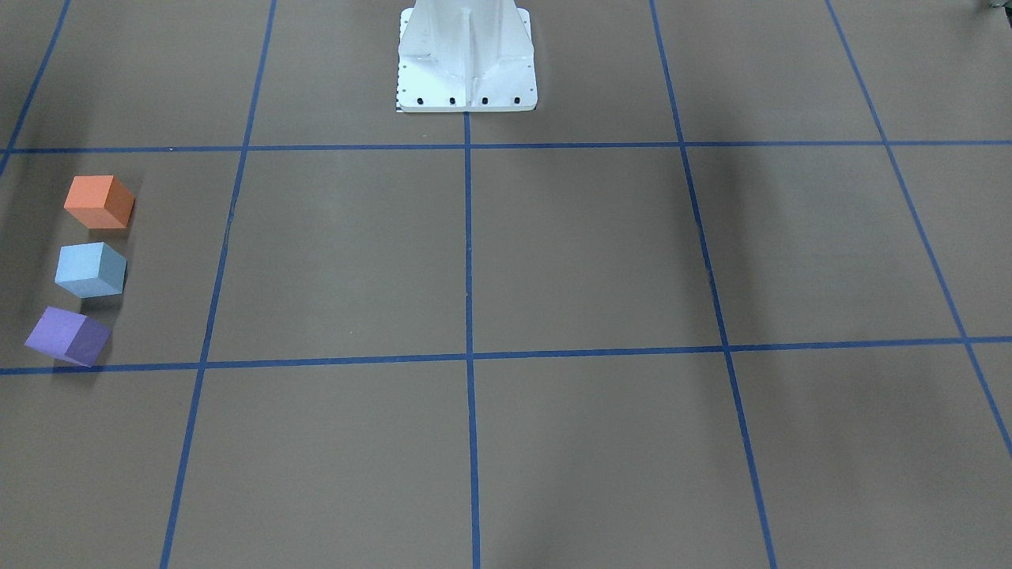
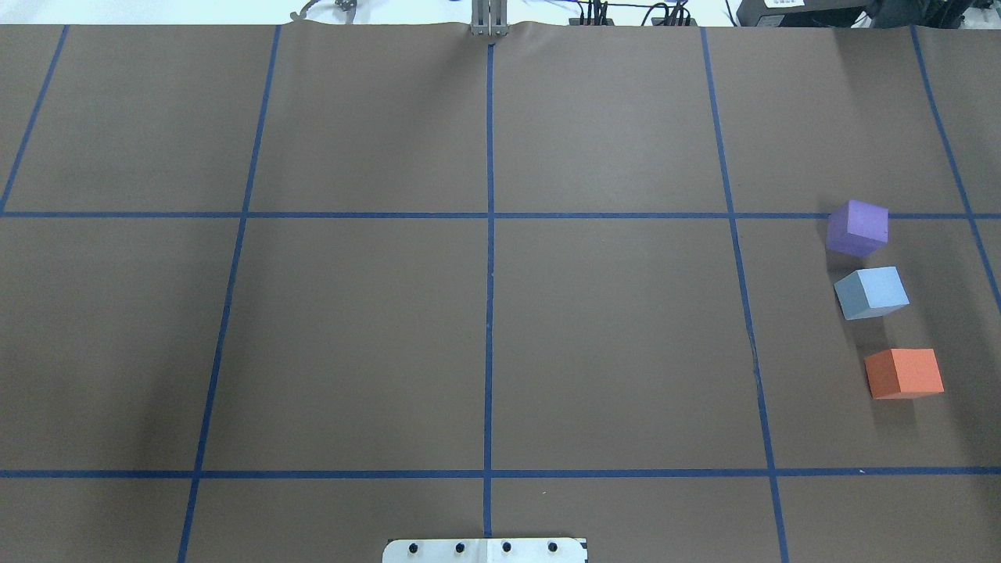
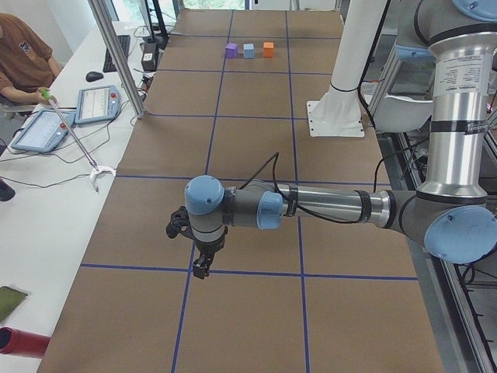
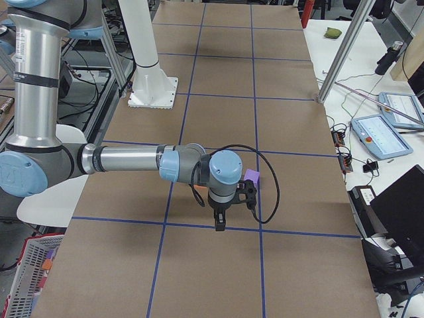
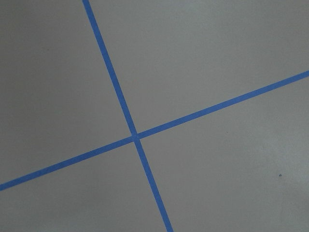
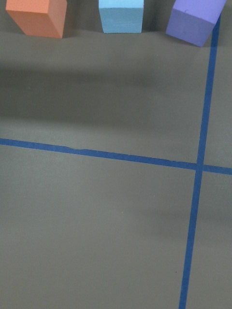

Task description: Place blue block between orange and purple blocks

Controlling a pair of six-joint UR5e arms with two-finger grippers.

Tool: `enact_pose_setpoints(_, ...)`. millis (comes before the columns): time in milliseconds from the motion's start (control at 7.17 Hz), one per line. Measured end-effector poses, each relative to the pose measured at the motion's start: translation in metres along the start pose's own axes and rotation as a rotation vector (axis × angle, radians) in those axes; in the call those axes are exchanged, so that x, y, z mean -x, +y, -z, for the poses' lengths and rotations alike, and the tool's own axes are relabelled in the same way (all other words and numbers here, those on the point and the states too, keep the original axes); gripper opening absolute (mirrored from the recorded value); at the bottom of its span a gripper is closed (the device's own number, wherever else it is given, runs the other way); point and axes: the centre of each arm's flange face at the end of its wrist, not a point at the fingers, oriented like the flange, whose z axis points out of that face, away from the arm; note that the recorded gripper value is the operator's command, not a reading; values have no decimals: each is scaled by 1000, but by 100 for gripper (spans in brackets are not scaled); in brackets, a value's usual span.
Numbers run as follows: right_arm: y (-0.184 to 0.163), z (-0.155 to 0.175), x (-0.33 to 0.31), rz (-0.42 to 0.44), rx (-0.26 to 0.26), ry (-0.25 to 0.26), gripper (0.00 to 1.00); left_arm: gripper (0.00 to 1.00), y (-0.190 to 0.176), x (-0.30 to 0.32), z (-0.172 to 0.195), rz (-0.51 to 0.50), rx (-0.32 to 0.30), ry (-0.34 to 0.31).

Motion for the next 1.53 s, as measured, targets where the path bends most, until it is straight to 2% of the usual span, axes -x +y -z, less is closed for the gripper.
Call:
enact_pose_setpoints(419,-16,0,-3,0,-2,0,100,100,0,0,-1,3,3,-2)
enact_pose_setpoints(1116,-24,14,10,55,-60,9,100,100,1,2,0,6,2,-8)
enact_pose_setpoints(1535,-28,22,16,70,-77,10,100,100,1,4,0,7,11,-27)
